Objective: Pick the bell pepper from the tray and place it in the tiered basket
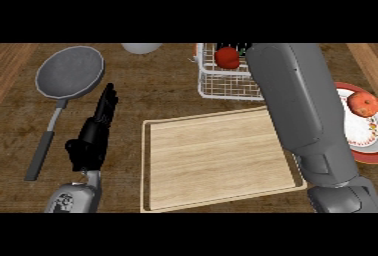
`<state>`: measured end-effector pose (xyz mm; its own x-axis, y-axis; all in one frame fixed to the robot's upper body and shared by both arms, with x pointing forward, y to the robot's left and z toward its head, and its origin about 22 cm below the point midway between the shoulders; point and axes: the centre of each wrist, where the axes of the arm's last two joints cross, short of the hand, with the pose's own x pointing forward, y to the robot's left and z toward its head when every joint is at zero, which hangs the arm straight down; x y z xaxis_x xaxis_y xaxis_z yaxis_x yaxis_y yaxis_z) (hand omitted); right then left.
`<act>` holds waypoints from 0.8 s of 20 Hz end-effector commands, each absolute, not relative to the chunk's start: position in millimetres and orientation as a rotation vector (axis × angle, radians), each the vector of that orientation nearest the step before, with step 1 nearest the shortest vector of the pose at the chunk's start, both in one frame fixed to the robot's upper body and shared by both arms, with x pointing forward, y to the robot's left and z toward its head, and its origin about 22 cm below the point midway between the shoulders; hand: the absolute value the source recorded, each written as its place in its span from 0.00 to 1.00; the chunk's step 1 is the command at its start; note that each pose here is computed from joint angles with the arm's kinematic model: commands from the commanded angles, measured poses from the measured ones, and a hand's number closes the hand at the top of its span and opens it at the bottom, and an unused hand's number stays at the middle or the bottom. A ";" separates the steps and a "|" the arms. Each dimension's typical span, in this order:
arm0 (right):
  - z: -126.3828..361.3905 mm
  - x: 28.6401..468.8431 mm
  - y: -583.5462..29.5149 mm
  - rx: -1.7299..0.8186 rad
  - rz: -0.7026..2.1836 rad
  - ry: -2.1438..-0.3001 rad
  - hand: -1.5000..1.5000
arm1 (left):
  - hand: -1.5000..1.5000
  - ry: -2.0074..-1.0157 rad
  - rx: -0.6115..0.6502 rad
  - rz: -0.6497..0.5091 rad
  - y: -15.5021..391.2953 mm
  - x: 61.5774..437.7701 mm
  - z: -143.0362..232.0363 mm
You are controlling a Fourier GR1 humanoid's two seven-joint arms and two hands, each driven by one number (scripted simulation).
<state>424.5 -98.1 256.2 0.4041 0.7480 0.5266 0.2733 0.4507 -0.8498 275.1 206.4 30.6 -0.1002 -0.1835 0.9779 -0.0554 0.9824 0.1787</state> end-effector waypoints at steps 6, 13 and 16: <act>272.0 402.3 -146.1 -1.095 -0.071 -1.257 0.00 | 0.50 -1.656 0.205 -0.111 209.2 264.2 33.8; 275.1 344.5 -221.8 -1.028 -0.293 -1.265 0.00 | 0.50 -1.647 0.263 -0.059 223.6 264.1 27.6; 259.8 304.8 -248.2 -0.996 -0.333 -1.280 0.00 | 0.50 -1.640 0.246 -0.044 213.6 263.9 24.5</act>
<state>348.8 -219.5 264.1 0.3050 0.3793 0.8736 0.6721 0.5641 -0.4796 265.0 218.2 25.6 -0.0682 -0.1926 0.9789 -0.1124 0.9764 0.1843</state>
